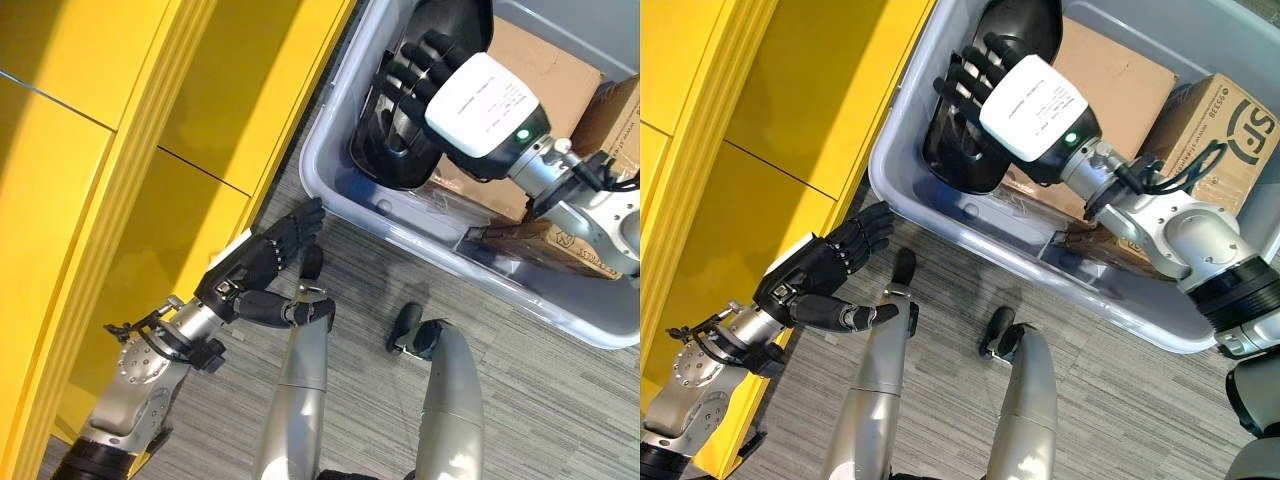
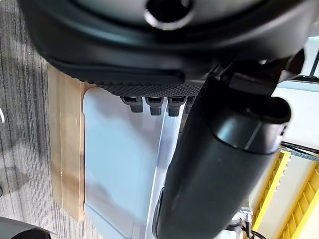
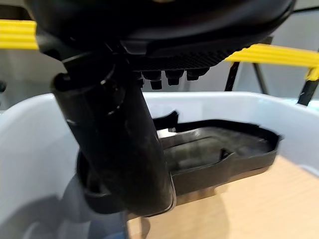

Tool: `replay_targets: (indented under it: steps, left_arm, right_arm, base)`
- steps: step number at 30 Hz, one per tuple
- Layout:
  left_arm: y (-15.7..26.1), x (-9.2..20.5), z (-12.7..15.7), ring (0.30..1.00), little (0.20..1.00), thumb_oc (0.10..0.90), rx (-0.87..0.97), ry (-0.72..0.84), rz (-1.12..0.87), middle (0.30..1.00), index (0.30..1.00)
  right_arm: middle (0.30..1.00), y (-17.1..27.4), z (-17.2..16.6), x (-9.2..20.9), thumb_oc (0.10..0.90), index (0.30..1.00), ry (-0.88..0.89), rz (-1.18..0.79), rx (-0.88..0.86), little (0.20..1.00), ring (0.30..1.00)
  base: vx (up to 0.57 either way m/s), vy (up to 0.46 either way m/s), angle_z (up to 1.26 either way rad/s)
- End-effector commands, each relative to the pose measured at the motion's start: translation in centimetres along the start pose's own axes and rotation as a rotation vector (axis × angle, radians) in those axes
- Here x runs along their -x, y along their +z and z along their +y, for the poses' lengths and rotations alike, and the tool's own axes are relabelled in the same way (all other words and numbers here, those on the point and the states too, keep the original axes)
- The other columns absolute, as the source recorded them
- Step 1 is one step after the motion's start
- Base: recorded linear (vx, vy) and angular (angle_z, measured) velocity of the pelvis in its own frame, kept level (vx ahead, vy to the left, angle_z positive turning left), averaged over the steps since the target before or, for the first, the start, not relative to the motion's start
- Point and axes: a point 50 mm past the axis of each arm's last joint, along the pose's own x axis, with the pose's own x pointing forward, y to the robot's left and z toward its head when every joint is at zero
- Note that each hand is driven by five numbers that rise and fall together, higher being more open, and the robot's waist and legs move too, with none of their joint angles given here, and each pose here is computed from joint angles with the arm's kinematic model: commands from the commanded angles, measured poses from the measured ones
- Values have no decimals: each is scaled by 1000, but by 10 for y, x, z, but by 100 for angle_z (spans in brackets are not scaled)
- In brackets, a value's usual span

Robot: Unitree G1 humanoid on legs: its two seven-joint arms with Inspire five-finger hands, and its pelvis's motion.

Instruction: Move parts from the plastic box to the shelf.

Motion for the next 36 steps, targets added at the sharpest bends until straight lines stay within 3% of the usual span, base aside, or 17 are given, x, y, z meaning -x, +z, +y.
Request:
replay_targets:
  steps: [1, 16, 25, 27, 34, 35, 36]
  left_arm:
    - [30, -7, -16, 1000, 1000, 900, -13, -89, -220, 1000, 1000]
    - [25, -19, -25, 1000, 1000, 900, 21, -115, -210, 1000, 1000]
    - [26, -21, -25, 1000, 1000, 900, 29, -101, -218, 1000, 1000]
    - [27, -20, -21, 1000, 1000, 900, 31, -96, -220, 1000, 1000]
    - [27, -20, -20, 1000, 1000, 900, 33, -94, -222, 1000, 1000]
    - [28, -20, -19, 1000, 1000, 900, 24, -109, -216, 1000, 1000]
    - [29, -20, -18, 1000, 1000, 900, 27, -106, -221, 1000, 1000]
  right_arm:
    - [1000, -38, -49, -7, 900, 1000, -197, 122, 53, 1000, 1000]
    - [1000, -69, -33, 14, 900, 1000, -350, 464, 70, 1000, 1000]
    - [1000, -72, -30, 13, 900, 1000, -327, 468, 65, 1000, 1000]
    - [1000, -70, -21, 12, 900, 1000, -189, 420, 96, 1000, 1000]
    - [1000, -70, -22, 11, 900, 1000, -191, 422, 92, 1000, 1000]
    - [1000, -78, -12, 12, 900, 1000, -41, 452, 33, 1000, 1000]
    - [1000, -79, -13, 9, 900, 1000, -29, 446, 36, 1000, 1000]
  base:
    - [0, 0, 0]
    - [-2, 20, -1]
    - [2, 6, 0]
    - [-2, 35, -1]
    - [0, 0, 0]
    - [0, 0, 0]
    - [0, 0, 0]
